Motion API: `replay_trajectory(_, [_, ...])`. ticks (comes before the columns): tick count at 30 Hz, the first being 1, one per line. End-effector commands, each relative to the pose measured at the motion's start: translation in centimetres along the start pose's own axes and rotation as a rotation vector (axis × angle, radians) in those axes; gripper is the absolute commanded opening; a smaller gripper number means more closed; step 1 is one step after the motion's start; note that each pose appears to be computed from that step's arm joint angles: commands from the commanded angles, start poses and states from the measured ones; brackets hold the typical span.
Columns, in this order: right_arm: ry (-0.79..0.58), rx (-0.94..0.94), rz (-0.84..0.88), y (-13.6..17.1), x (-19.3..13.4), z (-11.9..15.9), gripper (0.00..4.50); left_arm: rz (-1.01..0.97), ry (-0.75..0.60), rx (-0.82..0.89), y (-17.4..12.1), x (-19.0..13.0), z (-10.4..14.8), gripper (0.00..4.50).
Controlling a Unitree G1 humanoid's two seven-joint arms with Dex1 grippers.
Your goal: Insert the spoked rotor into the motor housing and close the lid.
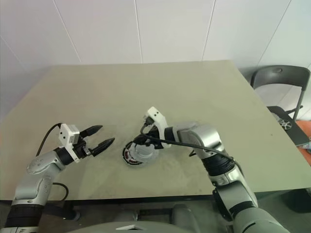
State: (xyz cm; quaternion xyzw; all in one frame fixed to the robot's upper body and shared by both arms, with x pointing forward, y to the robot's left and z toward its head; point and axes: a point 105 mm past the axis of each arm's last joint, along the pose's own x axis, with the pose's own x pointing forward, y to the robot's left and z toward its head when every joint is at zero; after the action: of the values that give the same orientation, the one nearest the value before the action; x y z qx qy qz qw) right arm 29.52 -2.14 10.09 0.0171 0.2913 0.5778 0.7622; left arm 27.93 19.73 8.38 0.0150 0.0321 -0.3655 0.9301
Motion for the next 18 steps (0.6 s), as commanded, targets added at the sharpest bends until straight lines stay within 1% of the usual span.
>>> replay_trajectory(1, [-0.045, -0.048, 0.02, 0.4, -0.9, 1.3, 1.62, -0.014, -0.024, 0.039, 0.0, 0.3, 0.9, 4.5])
replay_trajectory(3, [-0.041, -0.051, 0.03, 0.4, -1.3, 1.0, 2.32, -0.015, -0.024, 0.038, 0.0, 0.3, 0.8, 4.5])
replay_trajectory(4, [-0.04, -0.05, 0.032, 0.3, -1.5, 0.8, 2.58, -0.015, -0.024, 0.038, 0.0, 0.2, 0.8, 4.5])
replay_trajectory(7, [-0.067, -0.012, 0.049, -0.1, -2.2, 0.3, 3.66, -0.017, -0.024, 0.038, 0.0, 0.2, 0.8, 4.5])
replay_trajectory(9, [-0.044, -0.017, 0.036, -0.5, -2.4, -0.6, 4.35, -0.019, -0.023, 0.039, 0.0, 0.3, 0.8, 4.5])
replay_trajectory(10, [-0.038, -0.018, 0.034, -0.5, -2.4, -0.9, 4.49, -0.02, -0.023, 0.039, 0.0, 0.3, 0.8, 4.5])
replay_trajectory(13, [-0.027, -0.034, 0.031, -0.4, -2.1, -1.4, 4.49, -0.023, -0.022, 0.039, 0.0, 0.3, 0.8, 4.5])
replay_trajectory(15, [0.046, -0.104, -0.013, -0.8, -1.6, -2.6, 4.49, -0.025, -0.022, 0.04, 0.0, 0.4, 0.8, 4.5])
replay_trajectory(17, [0.059, -0.149, -0.029, -0.8, -1.0, -2.9, 4.49, -0.026, -0.021, 0.041, 0.0, 0.4, 0.9, 4.5])
replay_trajectory(18, [0.048, -0.175, -0.024, -0.6, -0.8, -2.6, 4.49, -0.025, -0.021, 0.041, 0.1, 0.4, 0.9, 4.5])
